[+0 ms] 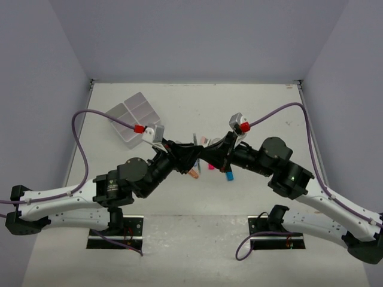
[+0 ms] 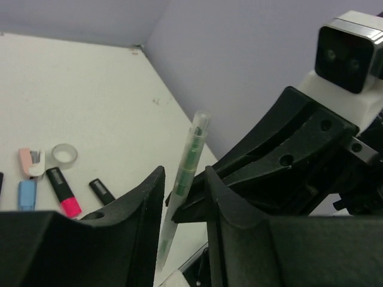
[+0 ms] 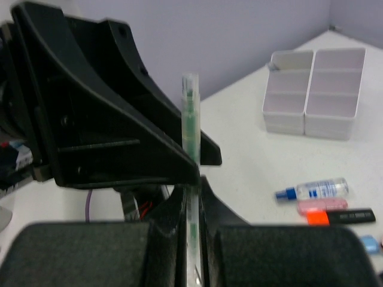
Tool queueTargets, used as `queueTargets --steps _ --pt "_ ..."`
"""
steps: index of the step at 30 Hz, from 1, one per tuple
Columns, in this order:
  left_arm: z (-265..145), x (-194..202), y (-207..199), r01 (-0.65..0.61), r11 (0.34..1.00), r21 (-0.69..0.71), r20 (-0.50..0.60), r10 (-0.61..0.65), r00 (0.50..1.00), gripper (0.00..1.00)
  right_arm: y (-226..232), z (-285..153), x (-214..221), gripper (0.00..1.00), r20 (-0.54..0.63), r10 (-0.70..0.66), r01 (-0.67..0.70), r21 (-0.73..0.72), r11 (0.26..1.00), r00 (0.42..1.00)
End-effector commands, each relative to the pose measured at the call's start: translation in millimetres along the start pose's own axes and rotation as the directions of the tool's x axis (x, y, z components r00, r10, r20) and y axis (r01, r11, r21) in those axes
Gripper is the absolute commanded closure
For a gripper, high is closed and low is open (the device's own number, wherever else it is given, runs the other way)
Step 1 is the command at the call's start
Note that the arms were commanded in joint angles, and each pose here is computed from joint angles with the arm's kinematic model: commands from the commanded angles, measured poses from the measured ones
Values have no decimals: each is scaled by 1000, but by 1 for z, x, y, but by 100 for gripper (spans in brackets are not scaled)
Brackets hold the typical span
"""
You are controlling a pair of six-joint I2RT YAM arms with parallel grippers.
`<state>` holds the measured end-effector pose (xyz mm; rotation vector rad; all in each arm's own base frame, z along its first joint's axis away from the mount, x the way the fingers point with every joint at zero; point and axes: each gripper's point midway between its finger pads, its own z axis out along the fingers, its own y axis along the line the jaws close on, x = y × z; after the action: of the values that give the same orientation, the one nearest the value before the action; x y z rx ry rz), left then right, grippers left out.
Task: Sort the stationery into containers
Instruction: Close the pen cap on the pen, then place the pen in the storage box.
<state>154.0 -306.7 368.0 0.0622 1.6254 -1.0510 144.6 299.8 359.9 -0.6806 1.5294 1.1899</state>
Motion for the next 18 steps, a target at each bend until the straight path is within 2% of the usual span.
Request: queueTargets --steps 1,4,6,8,15,16,18 --pt "-18 43 32 -207 976 -71 -222 187 957 70 20 -9 -65 100 260 -99 119 -63 991 961" --pt "-19 33 30 -196 978 -72 -195 179 964 92 23 -7 -59 100 234 -101 124 -87 988 967" --pt "-20 28 29 -193 979 -71 -178 177 968 93 22 -6 -55 100 218 -104 126 -90 988 970" --pt "-19 21 27 -198 978 -69 -156 186 970 100 24 -3 -46 100 189 -118 142 -116 983 975" --pt "-7 -5 30 -247 961 -127 -93 237 967 100 19 2 -21 100 140 -141 160 -134 978 980" --pt "-5 -11 37 -251 953 -168 -73 242 968 100 12 4 -17 85 126 -143 157 -105 982 982" --pt "-4 -29 60 -255 916 -308 -19 262 965 100 -8 7 -8 48 96 -143 146 -16 989 985"
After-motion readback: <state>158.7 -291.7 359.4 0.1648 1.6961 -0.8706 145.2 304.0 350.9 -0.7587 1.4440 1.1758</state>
